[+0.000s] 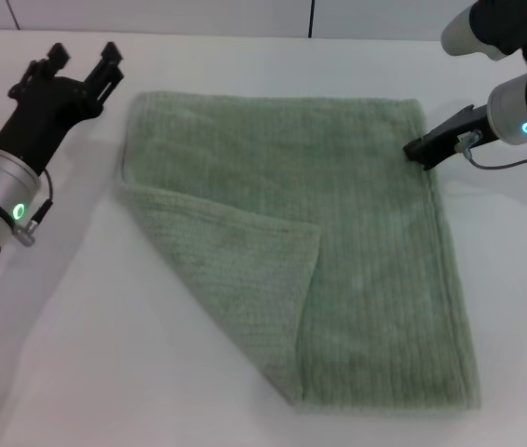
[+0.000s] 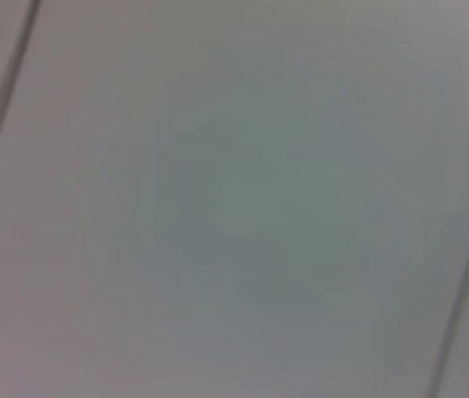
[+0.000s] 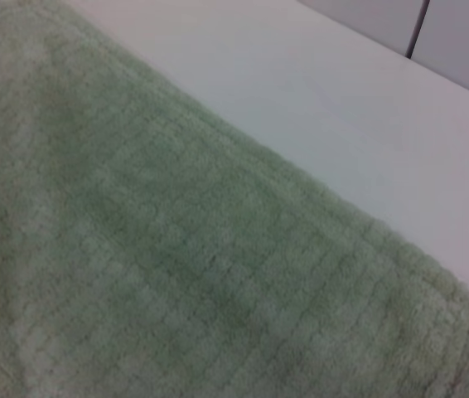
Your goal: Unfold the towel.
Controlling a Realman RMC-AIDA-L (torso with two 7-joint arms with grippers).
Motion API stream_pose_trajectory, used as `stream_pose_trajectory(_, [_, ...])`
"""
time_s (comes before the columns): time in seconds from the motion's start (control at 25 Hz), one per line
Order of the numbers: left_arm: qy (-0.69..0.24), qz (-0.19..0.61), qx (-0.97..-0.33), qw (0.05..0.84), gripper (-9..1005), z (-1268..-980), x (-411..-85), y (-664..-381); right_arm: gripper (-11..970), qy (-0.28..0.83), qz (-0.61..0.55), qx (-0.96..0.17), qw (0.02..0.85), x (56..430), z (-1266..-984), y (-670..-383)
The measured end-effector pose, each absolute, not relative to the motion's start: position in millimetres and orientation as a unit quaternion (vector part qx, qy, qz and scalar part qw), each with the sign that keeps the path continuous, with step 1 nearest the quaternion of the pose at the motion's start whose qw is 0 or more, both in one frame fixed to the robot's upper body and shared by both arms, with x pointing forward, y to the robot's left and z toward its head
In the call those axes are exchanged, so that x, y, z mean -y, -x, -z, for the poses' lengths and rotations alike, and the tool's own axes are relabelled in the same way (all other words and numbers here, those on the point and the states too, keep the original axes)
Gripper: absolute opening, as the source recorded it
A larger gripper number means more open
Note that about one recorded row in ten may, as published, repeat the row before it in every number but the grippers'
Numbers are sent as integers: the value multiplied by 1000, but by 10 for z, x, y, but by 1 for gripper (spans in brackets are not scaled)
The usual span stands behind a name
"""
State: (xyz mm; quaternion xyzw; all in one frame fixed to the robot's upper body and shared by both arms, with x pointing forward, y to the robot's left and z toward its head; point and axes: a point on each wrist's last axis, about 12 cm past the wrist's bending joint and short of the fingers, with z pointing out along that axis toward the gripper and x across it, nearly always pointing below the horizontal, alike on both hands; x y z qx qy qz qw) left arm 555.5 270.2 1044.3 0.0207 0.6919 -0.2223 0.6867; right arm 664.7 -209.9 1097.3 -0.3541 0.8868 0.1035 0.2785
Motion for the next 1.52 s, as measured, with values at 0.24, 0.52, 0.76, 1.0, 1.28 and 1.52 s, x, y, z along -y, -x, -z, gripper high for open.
stream_pose_trajectory(0.24, [-28,300,-691,657,784,-10578,-2767,-5612,0,354,-104,-887,277,2100,-10966,-6643])
stream_pose_trajectory(0.52, [-70,387,-681,617,784,-10765,-2793,-5644,-1,354,-103,-887,278,2101,-10966,-6644])
stream_pose_trajectory(0.76, [-154,436,-684,564,784,-10853,-2708,-5636,0,354,-103,-887,278,2101,-10969,-6646])
stream_pose_trajectory(1.0, [-218,437,-697,525,784,-10808,-2631,-5625,0,354,-102,-887,278,2103,-10974,-6651])
stream_pose_trajectory(1.28, [-293,428,-708,479,784,-10718,-2471,-5643,-1,354,-102,-887,279,2105,-10983,-6657])
stream_pose_trajectory(1.52, [-328,423,-712,455,784,-10672,-2354,-5659,-1,354,-102,-887,278,2108,-10978,-6655])
